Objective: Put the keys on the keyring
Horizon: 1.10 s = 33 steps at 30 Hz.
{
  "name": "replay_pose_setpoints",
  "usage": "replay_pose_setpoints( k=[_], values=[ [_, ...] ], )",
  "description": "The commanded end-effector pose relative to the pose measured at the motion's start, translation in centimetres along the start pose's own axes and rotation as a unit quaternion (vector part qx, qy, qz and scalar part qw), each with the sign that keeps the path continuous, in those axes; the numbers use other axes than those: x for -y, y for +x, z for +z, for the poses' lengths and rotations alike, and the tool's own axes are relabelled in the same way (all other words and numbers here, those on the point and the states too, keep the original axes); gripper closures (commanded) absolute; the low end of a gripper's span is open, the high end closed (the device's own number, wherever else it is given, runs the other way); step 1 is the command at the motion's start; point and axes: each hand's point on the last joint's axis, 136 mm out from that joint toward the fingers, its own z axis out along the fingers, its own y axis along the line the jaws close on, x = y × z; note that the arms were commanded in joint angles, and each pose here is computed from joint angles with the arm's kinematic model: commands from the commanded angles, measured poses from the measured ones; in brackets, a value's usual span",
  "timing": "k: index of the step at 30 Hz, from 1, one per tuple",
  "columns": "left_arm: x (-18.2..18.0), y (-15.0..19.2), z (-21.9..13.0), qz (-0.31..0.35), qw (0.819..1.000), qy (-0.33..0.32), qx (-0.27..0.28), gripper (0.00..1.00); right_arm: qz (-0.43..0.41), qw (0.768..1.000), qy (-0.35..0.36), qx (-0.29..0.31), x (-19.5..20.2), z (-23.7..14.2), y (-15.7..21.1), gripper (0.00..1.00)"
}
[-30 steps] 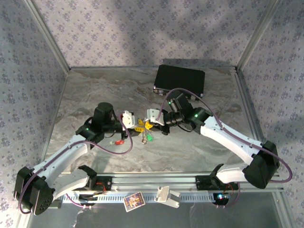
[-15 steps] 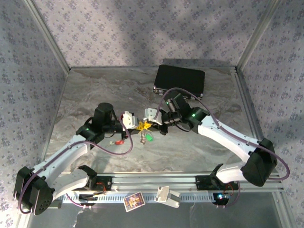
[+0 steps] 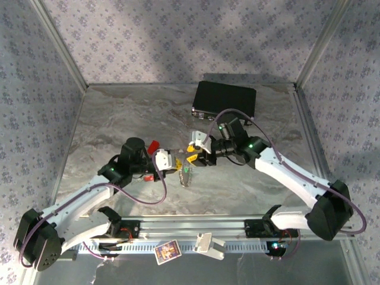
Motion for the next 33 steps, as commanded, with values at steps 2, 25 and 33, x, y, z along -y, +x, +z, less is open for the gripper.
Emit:
replay_pose_setpoints(
  k=[2,25,33],
  values=[
    [-0.4,-2.0,-0.4,0.040,0.999,-0.013,0.034,1.00,0.001,1.000,0.009,0.011,-0.6,0.1,0.6,0.63],
    [0.1,-2.9,-0.3,0.021,0.998,0.003,0.064,1.00,-0.034,0.999,0.010,0.024,-1.3,1.9,-0.4,1.00],
    [-1.2,-2.0,-0.3,0.007,1.000,-0.020,0.012,0.72,-0.059,0.996,0.008,-0.060,-1.4,1.1,0.7,1.00]
  ],
)
